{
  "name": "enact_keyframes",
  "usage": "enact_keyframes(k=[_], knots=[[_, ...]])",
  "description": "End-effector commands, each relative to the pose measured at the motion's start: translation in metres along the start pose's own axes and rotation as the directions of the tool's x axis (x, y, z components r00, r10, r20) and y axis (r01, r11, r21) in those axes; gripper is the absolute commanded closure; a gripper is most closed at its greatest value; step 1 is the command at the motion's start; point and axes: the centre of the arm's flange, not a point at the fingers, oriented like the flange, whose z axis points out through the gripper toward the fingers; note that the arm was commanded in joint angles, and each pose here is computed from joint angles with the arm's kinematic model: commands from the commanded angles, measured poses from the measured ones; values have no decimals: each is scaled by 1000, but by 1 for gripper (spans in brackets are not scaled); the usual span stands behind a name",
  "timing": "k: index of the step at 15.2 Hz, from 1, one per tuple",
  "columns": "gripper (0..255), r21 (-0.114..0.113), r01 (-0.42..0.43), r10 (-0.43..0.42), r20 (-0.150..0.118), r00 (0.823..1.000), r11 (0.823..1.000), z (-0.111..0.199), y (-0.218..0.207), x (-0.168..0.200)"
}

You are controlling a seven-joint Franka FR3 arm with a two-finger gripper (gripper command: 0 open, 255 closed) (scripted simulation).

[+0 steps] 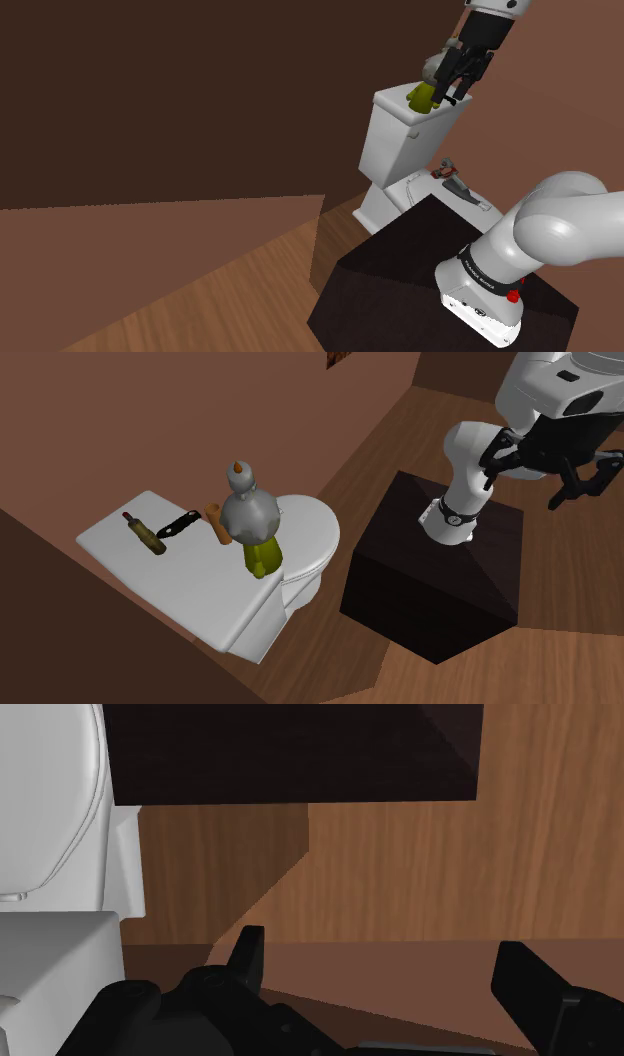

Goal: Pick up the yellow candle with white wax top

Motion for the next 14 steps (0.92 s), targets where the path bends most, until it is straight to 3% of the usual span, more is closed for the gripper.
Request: enact_keyframes(k=[1, 14], knots=[[0, 0, 0, 0, 0, 1000, 1000, 0, 0, 0], [0, 9, -140, 140, -97, 985, 990, -32, 129, 93]])
